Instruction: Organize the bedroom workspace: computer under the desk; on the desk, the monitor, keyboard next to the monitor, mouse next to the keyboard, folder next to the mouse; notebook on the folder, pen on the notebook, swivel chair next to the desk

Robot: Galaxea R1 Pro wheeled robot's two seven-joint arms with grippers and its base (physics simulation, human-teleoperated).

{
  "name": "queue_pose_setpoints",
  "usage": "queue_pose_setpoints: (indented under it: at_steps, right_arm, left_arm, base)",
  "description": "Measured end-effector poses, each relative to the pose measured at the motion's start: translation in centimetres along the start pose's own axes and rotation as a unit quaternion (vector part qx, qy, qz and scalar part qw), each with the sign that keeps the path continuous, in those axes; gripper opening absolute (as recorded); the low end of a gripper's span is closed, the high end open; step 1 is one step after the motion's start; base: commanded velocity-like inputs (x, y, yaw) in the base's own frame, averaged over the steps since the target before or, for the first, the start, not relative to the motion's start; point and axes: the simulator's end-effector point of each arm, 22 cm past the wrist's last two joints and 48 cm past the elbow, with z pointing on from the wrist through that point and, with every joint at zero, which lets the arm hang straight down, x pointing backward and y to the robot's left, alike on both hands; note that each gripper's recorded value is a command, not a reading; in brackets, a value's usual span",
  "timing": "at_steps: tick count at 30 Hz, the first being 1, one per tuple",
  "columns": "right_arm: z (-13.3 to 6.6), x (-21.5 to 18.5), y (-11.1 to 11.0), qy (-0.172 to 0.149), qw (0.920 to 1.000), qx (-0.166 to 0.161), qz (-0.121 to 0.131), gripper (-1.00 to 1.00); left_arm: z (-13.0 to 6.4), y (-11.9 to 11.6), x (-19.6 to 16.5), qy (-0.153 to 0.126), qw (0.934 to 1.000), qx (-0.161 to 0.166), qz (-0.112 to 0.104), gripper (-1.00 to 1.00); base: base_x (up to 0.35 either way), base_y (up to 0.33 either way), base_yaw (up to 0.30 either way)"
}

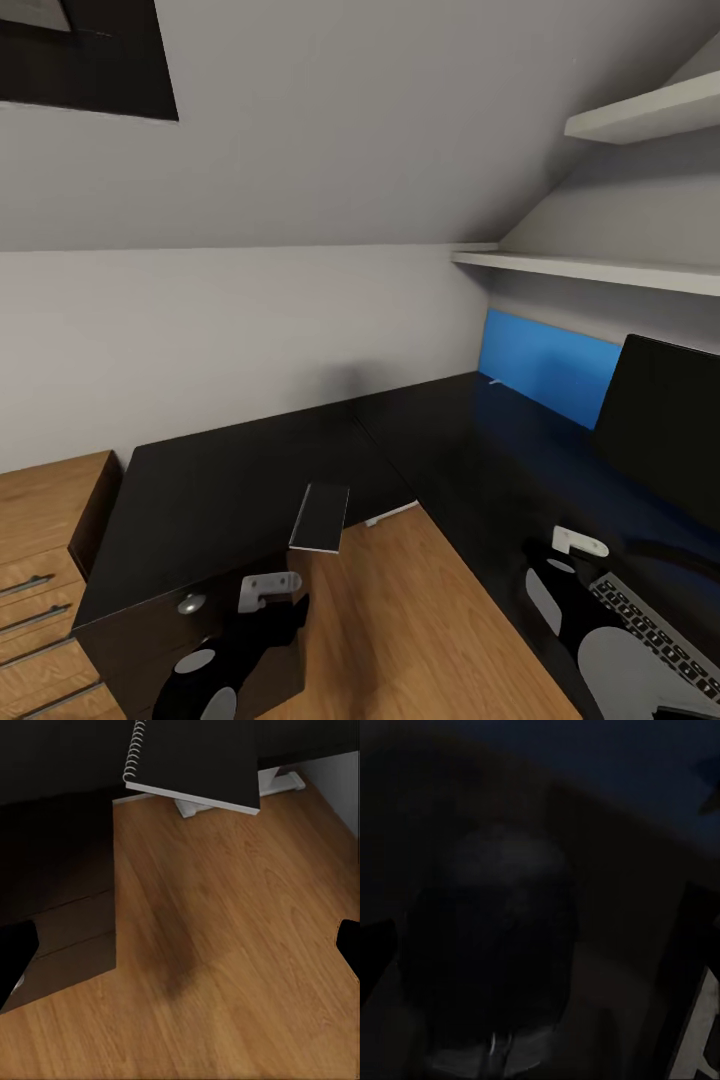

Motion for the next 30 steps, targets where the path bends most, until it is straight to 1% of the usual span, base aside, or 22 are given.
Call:
queue_pose_setpoints:
  at_steps: [6, 20, 22, 23, 26, 30]
  right_arm:
    - [0.0, 0.0, 0.1, -0.001, 1.0000, -0.001, 0.000, 1.00]
    - [-0.2, -0.9, 0.4, -0.009, 0.9999, -0.003, 0.003, 1.00]
    - [-0.5, -2.1, 0.5, -0.021, 0.9997, -0.004, 0.008, 1.00]
    - [-1.2, -5.3, 1.5, -0.055, 0.9981, -0.013, 0.026, 1.00]
    - [-2.0, -6.8, 2.3, -0.067, 0.9969, -0.020, 0.036, 1.00]
    - [-3.4, -8.2, 4.2, -0.077, 0.9954, -0.034, 0.046, 1.00]
  left_arm:
    - [0.0, -0.3, 0.2, 0.004, 0.9999, 0.007, -0.010, 1.00]
    - [-0.1, -0.3, 0.1, 0.005, 0.9999, 0.007, -0.010, 1.00]
    - [-0.3, -0.3, 0.0, 0.006, 0.9999, 0.007, -0.009, 1.00]
    - [-0.3, -0.2, -0.1, 0.007, 0.9999, 0.006, -0.009, 1.00]
    - [-0.6, -0.3, -0.4, 0.007, 0.9999, 0.006, -0.009, 1.00]
    - [-1.0, -0.4, -0.8, 0.008, 0.9999, 0.005, -0.009, 1.00]
  base:
    - [0.000, 0.000, 0.000]
    - [0.000, 0.000, 0.000]
    - [0.000, 0.000, 0.000]
    - [0.000, 0.000, 0.000]
    - [0.000, 0.000, 0.000]
    - [0.000, 0.000, 0.000]
